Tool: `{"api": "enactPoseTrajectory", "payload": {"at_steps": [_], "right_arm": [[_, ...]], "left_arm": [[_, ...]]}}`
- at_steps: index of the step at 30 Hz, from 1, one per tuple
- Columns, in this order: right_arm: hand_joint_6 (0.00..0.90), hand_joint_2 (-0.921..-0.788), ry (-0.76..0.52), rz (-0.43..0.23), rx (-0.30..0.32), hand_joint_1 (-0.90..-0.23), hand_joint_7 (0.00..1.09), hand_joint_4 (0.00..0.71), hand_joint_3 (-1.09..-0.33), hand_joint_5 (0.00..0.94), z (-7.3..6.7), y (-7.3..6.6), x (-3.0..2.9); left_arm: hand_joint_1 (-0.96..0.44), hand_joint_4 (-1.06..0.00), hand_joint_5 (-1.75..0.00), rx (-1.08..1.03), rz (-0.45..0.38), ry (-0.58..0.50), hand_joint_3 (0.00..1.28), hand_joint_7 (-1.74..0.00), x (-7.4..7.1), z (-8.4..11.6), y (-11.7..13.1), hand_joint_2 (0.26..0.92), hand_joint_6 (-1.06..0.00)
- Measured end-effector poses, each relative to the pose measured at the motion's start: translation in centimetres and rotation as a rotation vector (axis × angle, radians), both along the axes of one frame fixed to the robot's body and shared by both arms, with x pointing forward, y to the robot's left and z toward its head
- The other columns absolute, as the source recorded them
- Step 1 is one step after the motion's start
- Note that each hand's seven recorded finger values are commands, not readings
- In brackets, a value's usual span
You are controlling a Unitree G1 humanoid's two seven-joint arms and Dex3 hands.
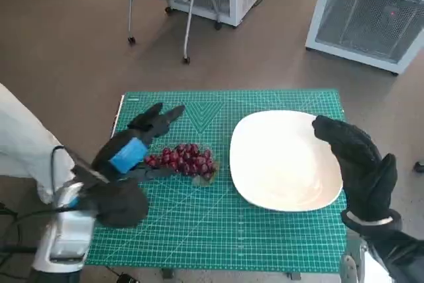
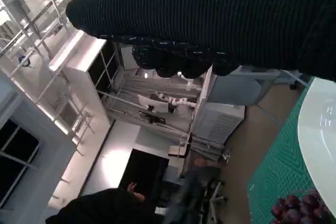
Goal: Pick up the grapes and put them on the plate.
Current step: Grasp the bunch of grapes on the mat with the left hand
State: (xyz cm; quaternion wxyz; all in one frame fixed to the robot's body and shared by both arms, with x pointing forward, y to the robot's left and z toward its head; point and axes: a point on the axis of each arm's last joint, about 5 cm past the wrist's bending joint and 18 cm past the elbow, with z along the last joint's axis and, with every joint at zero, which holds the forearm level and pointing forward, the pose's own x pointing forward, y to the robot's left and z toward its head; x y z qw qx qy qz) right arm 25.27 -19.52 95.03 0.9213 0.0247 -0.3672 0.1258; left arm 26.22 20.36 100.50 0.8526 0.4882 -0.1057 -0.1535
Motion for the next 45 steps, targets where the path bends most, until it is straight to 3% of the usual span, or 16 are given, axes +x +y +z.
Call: {"api": "enactPoseTrajectory", "payload": {"at_steps": [9,18,45], "right_arm": [[0.092,-0.921,0.000,-0.001,0.005,-0.508,0.68,0.445,-0.567,0.000,0.0,-0.1,-0.01],[0.094,-0.921,-0.001,0.000,0.006,-0.511,0.68,0.446,-0.564,0.001,0.1,0.0,0.03],[0.097,-0.921,0.000,-0.011,0.010,-0.491,0.68,0.446,-0.569,0.000,0.0,-0.2,-0.05]], "left_arm": [[-0.16,-0.02,0.00,0.044,0.013,0.012,0.00,-0.01,0.3,-0.2,-0.7,0.727,-0.27],[-0.19,-0.07,-0.01,0.186,0.076,0.098,0.00,0.00,2.6,-0.8,-2.2,0.737,-0.27],[-0.21,-0.09,0.00,0.286,0.144,0.315,0.00,0.00,6.3,-2.5,-3.9,0.750,-0.27]]}}
